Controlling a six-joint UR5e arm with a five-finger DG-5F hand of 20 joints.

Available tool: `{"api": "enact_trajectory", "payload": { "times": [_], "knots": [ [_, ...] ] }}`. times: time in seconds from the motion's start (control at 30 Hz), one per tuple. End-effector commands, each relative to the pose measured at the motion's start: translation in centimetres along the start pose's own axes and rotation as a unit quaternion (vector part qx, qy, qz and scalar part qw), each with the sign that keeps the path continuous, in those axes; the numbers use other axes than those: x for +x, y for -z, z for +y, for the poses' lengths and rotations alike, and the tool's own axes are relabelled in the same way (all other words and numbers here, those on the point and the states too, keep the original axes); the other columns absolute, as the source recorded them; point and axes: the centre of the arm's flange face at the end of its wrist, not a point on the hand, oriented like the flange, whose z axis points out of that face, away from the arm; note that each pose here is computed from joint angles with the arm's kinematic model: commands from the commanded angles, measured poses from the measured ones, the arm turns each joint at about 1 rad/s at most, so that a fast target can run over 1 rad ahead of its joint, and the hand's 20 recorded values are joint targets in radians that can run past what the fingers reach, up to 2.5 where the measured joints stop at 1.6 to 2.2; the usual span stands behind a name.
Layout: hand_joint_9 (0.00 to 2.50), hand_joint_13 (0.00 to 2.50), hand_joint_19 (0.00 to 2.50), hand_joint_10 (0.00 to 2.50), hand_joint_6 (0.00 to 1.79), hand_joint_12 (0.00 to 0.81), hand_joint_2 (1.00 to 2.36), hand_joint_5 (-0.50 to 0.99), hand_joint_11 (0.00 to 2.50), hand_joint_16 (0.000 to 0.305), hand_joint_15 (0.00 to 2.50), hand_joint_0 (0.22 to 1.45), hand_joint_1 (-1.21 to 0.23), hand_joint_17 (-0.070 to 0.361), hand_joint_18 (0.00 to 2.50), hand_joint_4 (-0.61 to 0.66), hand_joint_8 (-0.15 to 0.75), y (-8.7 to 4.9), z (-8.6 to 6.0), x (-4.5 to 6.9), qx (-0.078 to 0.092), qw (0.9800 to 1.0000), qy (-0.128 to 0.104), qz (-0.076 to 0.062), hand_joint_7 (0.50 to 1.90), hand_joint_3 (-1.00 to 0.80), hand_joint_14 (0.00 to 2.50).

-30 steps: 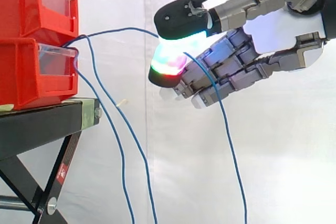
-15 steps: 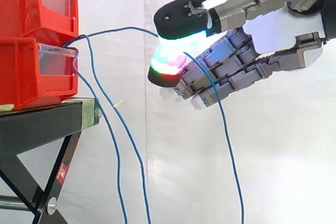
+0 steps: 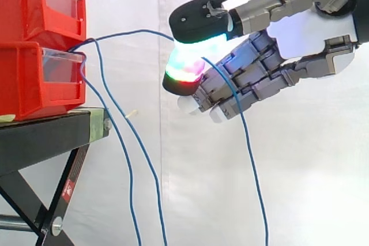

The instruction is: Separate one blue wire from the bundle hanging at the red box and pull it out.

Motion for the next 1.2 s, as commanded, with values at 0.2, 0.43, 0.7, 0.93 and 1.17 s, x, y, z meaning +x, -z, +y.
{"api": "enact_trajectory", "payload": {
  "times": [0.2, 0.43, 0.7, 0.93, 1.17],
  "knots": [
    [0.63, 0.15, 0.37, 0.01, 0.74, 0.362, 1.03, -0.14, 0.63, 0.053, 0.22, 0.61, -0.75, 0.119, 0.12, 0.24, 0.309, 0.00, 0.04, -0.01, 0.000, 1.0000, 0.000, 0.000, 1.27, -0.08, 0.01],
    [0.63, 0.15, 0.36, 0.02, 0.74, 0.363, 1.03, -0.14, 0.63, 0.053, 0.21, 0.61, -0.75, 0.118, 0.12, 0.24, 0.309, -0.01, 0.06, -0.01, -0.001, 1.0000, -0.001, 0.000, 1.27, -0.09, 0.01],
    [0.62, 0.14, 0.37, 0.02, 0.73, 0.363, 1.03, -0.14, 0.63, 0.053, 0.21, 0.62, -0.75, 0.118, 0.12, 0.24, 0.313, 0.00, 0.04, -0.01, 0.000, 1.0000, 0.000, 0.000, 1.29, -0.09, 0.01],
    [0.62, 0.15, 0.38, 0.02, 0.73, 0.366, 1.03, -0.14, 0.64, 0.053, 0.22, 0.62, -0.74, 0.120, 0.13, 0.24, 0.314, 0.02, -0.03, 0.00, 0.000, 1.0000, 0.000, 0.000, 1.28, -0.09, 0.01],
    [0.62, 0.15, 0.38, 0.02, 0.73, 0.361, 1.03, -0.15, 0.63, 0.052, 0.22, 0.62, -0.74, 0.118, 0.12, 0.23, 0.303, 0.02, -0.03, 0.00, 0.000, 1.0000, 0.000, 0.000, 1.27, -0.09, 0.01]
  ]
}}
